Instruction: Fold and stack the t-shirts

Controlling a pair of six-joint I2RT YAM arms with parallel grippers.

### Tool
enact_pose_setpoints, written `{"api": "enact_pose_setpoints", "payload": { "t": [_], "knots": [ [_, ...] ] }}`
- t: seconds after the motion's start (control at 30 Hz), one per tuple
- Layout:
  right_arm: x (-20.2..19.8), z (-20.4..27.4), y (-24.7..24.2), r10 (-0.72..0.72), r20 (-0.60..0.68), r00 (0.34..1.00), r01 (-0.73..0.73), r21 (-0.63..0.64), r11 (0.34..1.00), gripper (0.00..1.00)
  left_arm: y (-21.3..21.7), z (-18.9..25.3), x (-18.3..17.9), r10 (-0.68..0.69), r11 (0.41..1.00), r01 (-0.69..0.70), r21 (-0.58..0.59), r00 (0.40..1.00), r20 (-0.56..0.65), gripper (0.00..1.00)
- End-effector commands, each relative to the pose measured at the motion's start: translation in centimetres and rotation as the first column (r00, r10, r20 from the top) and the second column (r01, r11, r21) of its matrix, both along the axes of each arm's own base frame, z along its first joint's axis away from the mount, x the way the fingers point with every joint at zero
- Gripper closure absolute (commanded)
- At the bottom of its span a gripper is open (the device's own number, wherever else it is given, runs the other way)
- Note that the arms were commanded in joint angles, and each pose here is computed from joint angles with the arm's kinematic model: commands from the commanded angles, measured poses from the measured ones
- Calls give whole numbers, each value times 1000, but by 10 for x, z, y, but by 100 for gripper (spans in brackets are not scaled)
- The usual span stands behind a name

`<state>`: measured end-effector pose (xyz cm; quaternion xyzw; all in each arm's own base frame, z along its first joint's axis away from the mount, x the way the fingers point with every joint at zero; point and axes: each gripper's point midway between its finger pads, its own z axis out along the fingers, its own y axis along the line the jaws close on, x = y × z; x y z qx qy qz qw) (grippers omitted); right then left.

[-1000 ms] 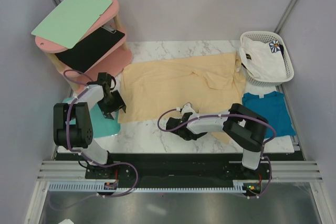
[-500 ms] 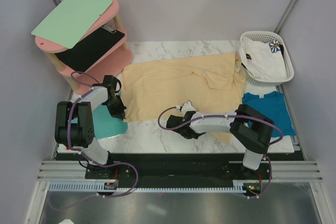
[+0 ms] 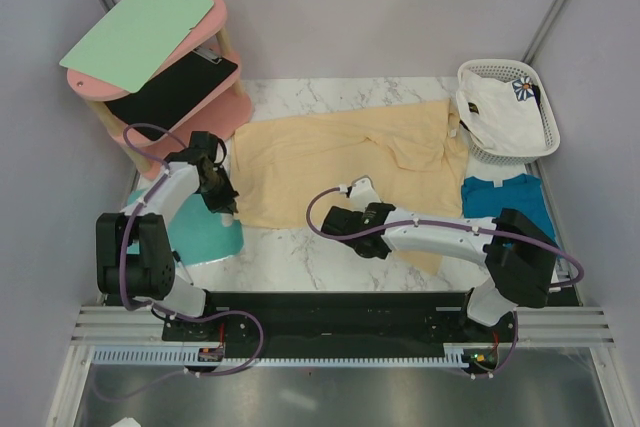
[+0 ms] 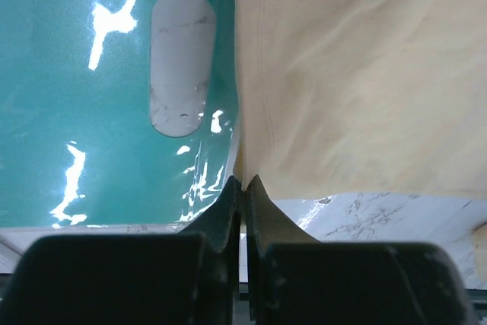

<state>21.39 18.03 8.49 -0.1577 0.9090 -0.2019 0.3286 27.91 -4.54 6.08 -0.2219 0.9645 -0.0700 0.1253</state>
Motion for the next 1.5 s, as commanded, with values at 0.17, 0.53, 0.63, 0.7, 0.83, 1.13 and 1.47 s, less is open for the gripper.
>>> {"api": "enact_pose_setpoints", "payload": {
  "t": [0.17, 0.53, 0.63, 0.7, 0.83, 1.13, 1.47],
  "knots": [
    [-14, -22, -8, 8, -54, 999, -6, 36, 999, 27, -6, 4, 7, -10, 1000, 10, -30, 1000, 2, 98],
    [-20, -66, -1, 13, -126, 992, -11, 17, 1000, 30, -6, 0, 7, -20, 999, 20, -25, 1000, -3, 98],
    [-21, -75, -2, 9, -142, 990, -9, 1, 1000, 30, -4, -1, 6, -21, 1000, 21, -18, 1000, -6, 98],
    [-21, -81, -5, -3, -147, 989, 0, -24, 1000, 30, -4, -1, 6, -20, 1000, 20, -15, 1000, -5, 98],
    [-16, -89, -10, -65, -128, 990, 58, -64, 996, 48, -3, -1, 5, -21, 1000, 21, -9, 1000, -5, 98],
    [-13, -81, -8, -63, -132, 989, 57, -42, 997, 100, -3, 3, 4, -25, 1000, 25, -10, 1000, 9, 98],
    [11, 19, -13, -77, 72, 994, 75, 20, 997, 100, -7, 20, 20, -28, 999, 30, -29, 998, 62, 98]
  ]
}}
